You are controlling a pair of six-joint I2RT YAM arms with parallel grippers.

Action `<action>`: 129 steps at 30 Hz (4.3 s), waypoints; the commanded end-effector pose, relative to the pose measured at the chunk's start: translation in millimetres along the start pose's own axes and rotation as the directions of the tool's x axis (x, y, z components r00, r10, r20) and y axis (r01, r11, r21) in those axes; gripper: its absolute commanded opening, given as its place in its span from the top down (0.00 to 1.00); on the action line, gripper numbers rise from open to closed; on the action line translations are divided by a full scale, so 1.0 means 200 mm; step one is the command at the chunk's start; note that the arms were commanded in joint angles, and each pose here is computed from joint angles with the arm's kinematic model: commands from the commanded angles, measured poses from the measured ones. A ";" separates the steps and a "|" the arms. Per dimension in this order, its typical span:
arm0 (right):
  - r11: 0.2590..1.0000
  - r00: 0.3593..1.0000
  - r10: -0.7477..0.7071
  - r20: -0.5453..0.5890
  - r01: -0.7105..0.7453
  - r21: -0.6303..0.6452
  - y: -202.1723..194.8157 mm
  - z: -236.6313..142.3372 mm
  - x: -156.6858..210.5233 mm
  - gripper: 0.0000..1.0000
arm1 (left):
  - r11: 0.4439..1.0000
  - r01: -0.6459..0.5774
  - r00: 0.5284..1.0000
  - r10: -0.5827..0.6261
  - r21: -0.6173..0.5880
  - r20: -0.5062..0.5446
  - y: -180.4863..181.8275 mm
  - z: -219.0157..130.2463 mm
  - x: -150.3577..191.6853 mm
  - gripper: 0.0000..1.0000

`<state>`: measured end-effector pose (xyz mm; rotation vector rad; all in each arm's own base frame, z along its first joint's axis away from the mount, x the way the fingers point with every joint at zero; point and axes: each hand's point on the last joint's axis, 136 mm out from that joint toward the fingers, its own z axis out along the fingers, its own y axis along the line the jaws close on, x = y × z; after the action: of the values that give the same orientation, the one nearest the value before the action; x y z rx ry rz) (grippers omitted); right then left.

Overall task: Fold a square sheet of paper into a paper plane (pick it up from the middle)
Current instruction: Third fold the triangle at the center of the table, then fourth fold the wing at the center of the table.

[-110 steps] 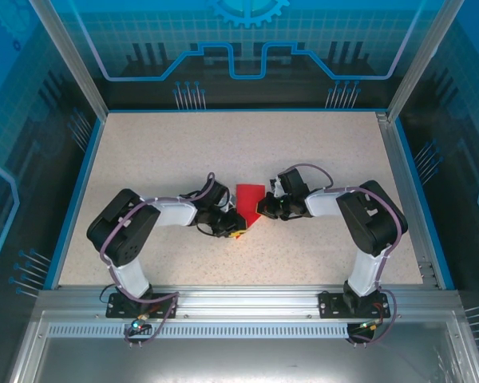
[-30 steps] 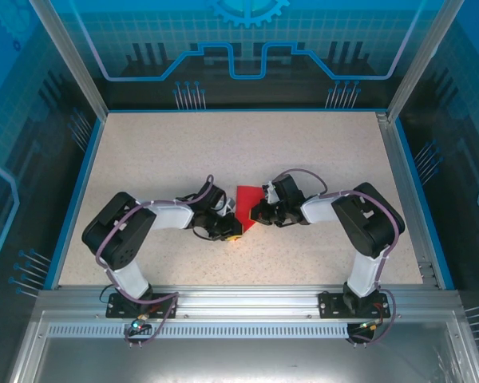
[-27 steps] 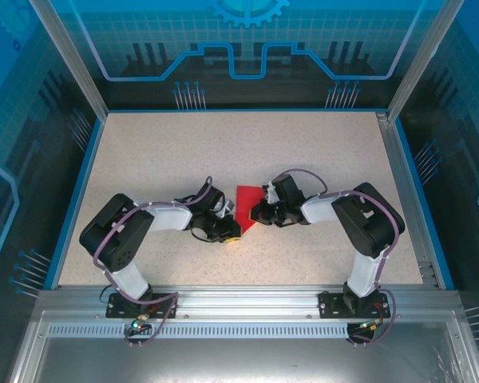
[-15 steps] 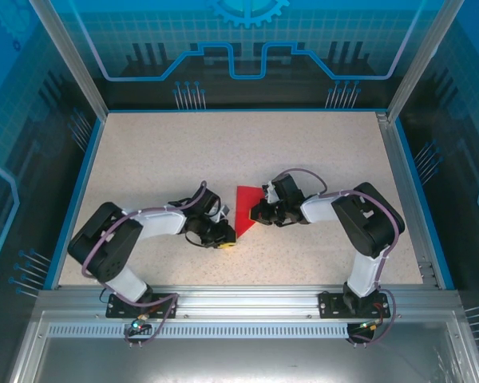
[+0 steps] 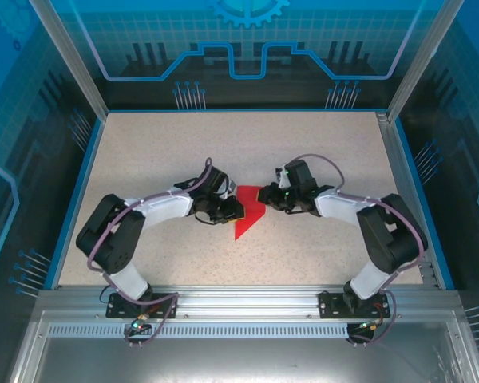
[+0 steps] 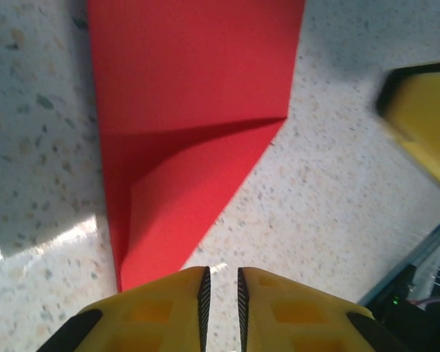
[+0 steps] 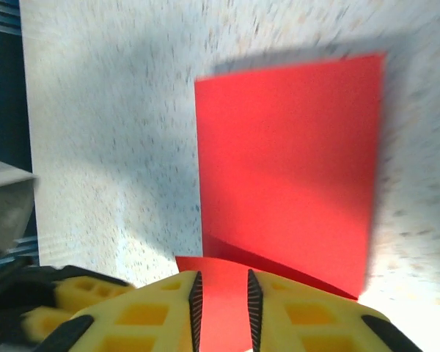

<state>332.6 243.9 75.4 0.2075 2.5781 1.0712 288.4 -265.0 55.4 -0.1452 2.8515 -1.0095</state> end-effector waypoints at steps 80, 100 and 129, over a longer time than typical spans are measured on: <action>0.975 0.970 0.006 -0.241 -0.059 -0.214 0.00 0.19 -0.06 0.90 | 0.855 -0.204 0.938 0.309 -0.476 0.154 -0.02 0.08 0.09 0.44; 0.972 0.968 -0.015 -0.249 -0.044 -0.230 0.06 0.15 -0.08 0.88 | 0.739 -0.209 0.911 0.386 -0.641 0.148 0.07 0.13 0.12 0.50; 0.975 0.967 -0.009 -0.255 -0.049 -0.218 0.04 0.16 -0.07 0.92 | 0.725 -0.214 0.911 0.389 -0.654 0.133 0.13 0.14 0.15 0.64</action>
<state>353.3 268.8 49.6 0.0626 2.6776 1.4530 266.1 -273.8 24.0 0.1392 2.6994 0.0030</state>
